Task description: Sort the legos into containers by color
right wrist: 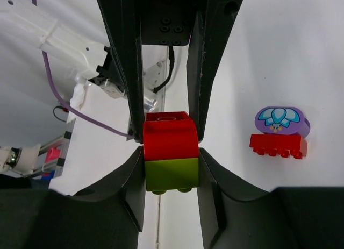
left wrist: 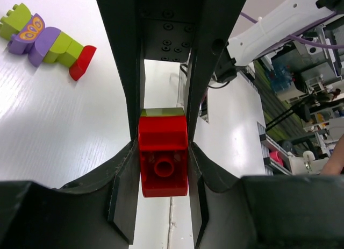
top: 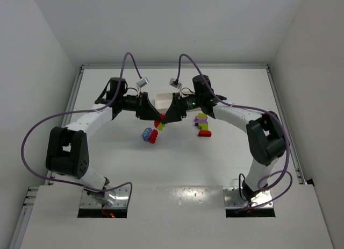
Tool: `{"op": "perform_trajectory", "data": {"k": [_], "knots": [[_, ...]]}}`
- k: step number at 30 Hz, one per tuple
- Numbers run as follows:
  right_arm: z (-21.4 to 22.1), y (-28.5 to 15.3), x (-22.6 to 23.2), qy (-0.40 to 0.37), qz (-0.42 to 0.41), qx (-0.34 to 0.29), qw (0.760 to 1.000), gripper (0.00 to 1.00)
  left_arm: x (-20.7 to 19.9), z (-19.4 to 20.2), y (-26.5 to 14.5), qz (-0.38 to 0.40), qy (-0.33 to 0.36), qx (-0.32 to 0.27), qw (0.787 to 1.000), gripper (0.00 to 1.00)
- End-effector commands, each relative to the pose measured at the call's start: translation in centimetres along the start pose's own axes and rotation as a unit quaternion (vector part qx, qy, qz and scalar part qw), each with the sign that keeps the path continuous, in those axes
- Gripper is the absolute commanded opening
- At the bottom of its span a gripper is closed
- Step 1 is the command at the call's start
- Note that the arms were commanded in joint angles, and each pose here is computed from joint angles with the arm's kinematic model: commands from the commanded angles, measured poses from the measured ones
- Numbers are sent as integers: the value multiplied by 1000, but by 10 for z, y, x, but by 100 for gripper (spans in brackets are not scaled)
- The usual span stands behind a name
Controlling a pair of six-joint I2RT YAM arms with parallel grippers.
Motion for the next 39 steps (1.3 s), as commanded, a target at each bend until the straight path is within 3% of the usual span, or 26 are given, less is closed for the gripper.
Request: {"op": "perform_trajectory", "data": {"k": [1,3,11,15,16,19,22,27,34,39], "knots": [[-1,-5,9,-40,-18,4,999,5,-5,-18,-8,13,37,-13,999,0],[0,-6,8,-47,-16,11,999,0,1,-26,-18,-10,43,-26,999,0],[34,-18,5,-45,6,51,998,0,2,-69,-37,-83,95,-71,989,0],[36,-32,-2,-47,77,36,995,0,9,-72,-35,-127,68,-119,982,0],[35,-37,-10,-34,124,27,991,0,15,-70,-26,-169,78,-114,976,0],[14,-57,-31,-4,245,-32,969,0,26,-55,-9,-237,64,-75,967,0],[-28,-88,-57,-12,388,-110,915,0,32,-53,13,-299,80,-59,949,0],[-69,-117,-84,-43,487,-158,858,0,58,-59,24,-386,80,-52,918,0],[-71,-126,-119,-48,515,-146,843,0,99,-67,27,-476,76,-38,875,0],[-59,-128,-130,-39,521,-127,843,0,115,-69,37,-470,83,-25,879,0]]}}
Point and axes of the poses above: each gripper's point midway between its finger pads, its own y axis out along the fingers, its own x axis along the line the jaws close on, z = x × y, the point moved 10 cm from there along -y, back along the fingers, and after that the axes turned 5 degrees about y, right-handed, at the moved point
